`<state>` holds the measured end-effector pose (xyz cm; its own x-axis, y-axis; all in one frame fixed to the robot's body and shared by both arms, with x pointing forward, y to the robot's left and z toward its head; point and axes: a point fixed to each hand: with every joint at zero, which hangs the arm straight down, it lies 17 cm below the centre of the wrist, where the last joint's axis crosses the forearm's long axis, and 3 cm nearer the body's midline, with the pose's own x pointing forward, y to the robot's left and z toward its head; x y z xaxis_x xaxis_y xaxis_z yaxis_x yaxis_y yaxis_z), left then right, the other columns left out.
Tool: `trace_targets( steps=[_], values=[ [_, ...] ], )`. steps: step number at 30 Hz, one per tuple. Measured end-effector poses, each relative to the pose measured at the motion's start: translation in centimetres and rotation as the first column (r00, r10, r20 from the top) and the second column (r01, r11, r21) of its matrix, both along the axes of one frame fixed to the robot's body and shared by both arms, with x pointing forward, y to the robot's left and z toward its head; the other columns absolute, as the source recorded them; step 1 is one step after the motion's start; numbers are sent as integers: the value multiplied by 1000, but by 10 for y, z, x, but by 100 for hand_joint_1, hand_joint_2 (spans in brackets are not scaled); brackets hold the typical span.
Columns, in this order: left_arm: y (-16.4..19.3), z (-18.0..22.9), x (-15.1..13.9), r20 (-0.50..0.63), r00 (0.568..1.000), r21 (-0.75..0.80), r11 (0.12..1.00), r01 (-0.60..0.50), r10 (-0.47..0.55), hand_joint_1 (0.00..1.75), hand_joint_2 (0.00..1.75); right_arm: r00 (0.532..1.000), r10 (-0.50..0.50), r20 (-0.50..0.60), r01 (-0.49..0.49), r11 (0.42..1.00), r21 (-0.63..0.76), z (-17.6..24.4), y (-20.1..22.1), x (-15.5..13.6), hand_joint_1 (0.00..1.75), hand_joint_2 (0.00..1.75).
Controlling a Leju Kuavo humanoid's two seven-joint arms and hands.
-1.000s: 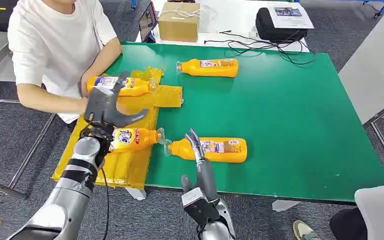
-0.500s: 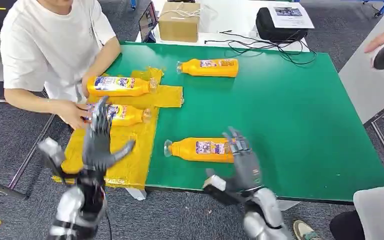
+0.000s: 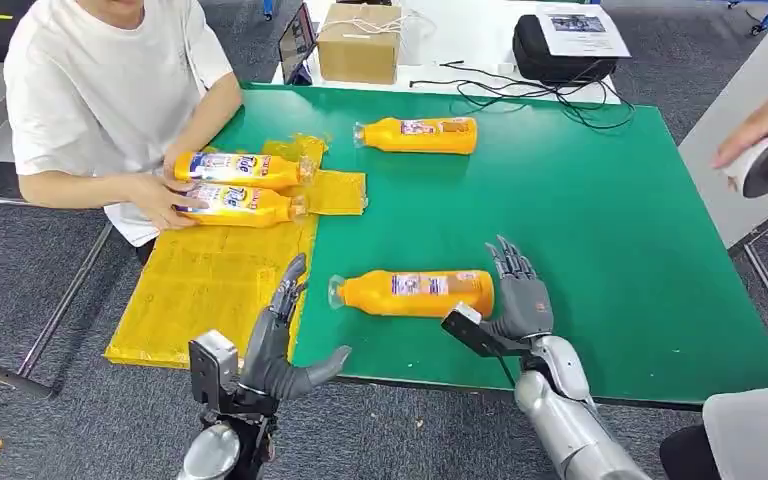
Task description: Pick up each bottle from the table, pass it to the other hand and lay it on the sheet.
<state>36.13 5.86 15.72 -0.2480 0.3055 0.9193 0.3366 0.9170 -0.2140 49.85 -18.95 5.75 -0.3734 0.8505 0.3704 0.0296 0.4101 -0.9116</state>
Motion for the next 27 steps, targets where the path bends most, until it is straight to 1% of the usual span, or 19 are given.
trace_targets(
  steps=[4, 12, 15, 19, 22, 24, 25, 27],
  values=[
    [-1, 2, 4, 7, 1000, 5, 1000, 1, -1, 0, 175, 997, 48, -55, -45, 998, 46, -3, 15, 3, 0, 175],
    [-8, 6, 8, 17, 1000, 4, 1000, 23, -23, 0, 175, 995, 72, -74, -69, 997, 43, -5, 29, 5, 0, 175],
    [-15, 9, 6, 26, 998, 1, 999, 50, -50, 0, 175, 992, 95, -81, -95, 995, 3, -9, 38, 4, 0, 175],
    [-22, 15, 8, 35, 997, -6, 997, 72, -72, 0, 175, 988, 114, -102, -125, 986, -109, -19, 49, 2, 0, 175],
    [-26, 18, 9, 42, 996, -6, 997, 81, -81, 0, 175, 982, 117, -149, -136, 982, -128, -27, 51, 3, 0, 175],
    [-26, 18, 9, 35, 996, -13, 997, 82, -82, 0, 175, 965, 93, -247, -135, 978, -159, -44, 51, 5, 0, 175],
    [-28, 16, 9, 11, 995, -36, 994, 101, -101, 0, 175, 953, 72, -296, -131, 974, -183, -51, 49, 6, 0, 175],
    [-33, 12, 8, -55, 984, -112, 981, 161, -167, 0, 175, 940, 27, -341, -108, 969, -221, -53, 47, 13, 0, 175]
  ],
)
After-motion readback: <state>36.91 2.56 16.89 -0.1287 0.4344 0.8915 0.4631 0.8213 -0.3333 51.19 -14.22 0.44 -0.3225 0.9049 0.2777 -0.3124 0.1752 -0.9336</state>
